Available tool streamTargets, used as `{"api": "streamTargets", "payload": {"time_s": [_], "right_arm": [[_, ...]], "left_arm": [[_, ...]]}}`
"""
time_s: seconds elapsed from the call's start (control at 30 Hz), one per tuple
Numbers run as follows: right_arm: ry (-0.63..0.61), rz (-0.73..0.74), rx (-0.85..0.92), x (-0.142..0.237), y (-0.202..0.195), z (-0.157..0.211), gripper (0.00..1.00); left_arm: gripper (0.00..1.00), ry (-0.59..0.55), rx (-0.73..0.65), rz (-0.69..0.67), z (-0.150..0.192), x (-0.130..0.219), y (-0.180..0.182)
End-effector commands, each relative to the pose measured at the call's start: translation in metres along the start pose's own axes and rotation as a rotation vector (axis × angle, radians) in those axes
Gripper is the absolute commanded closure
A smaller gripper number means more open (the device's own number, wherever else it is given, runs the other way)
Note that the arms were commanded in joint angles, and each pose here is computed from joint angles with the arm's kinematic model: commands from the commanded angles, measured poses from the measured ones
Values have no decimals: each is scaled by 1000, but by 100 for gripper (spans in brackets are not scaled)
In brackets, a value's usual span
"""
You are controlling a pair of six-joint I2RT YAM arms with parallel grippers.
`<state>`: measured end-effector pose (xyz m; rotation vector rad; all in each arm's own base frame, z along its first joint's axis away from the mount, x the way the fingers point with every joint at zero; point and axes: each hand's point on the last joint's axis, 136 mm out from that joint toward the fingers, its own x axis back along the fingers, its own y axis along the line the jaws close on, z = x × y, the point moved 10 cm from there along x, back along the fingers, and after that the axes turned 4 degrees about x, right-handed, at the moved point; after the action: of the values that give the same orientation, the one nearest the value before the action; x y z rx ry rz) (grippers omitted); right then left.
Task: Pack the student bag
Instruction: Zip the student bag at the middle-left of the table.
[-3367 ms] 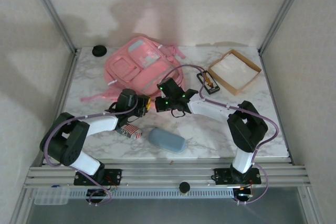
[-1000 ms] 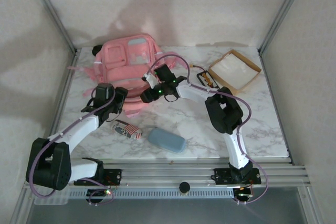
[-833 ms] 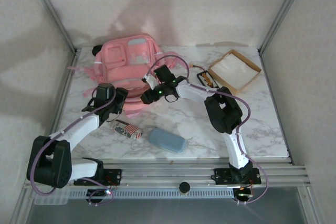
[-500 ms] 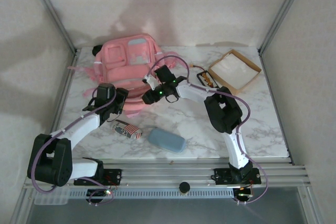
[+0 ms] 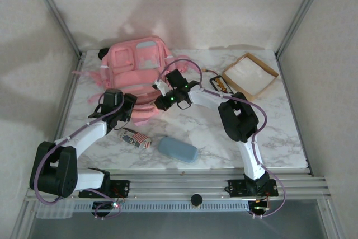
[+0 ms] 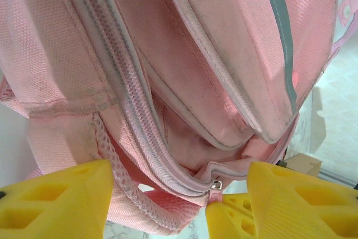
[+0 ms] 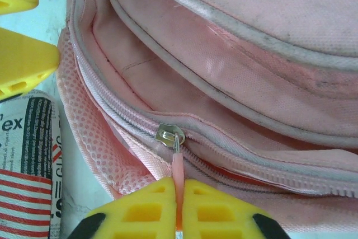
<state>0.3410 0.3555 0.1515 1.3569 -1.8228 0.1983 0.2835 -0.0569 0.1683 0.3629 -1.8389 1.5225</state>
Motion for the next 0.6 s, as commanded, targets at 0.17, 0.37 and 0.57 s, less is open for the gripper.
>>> {"api": "streamTargets", "payload": {"time_s": [0.17, 0.37, 0.57], "right_arm": [[-8, 29, -14, 23, 24, -14, 100], [-51, 54, -22, 37, 38, -26, 100], [-92, 42, -27, 49, 48, -37, 100]], "left_arm": [[37, -11, 27, 30, -1, 3, -15], [41, 28, 59, 42, 5, -3, -22], [48, 40, 85, 45, 10, -8, -28]]}}
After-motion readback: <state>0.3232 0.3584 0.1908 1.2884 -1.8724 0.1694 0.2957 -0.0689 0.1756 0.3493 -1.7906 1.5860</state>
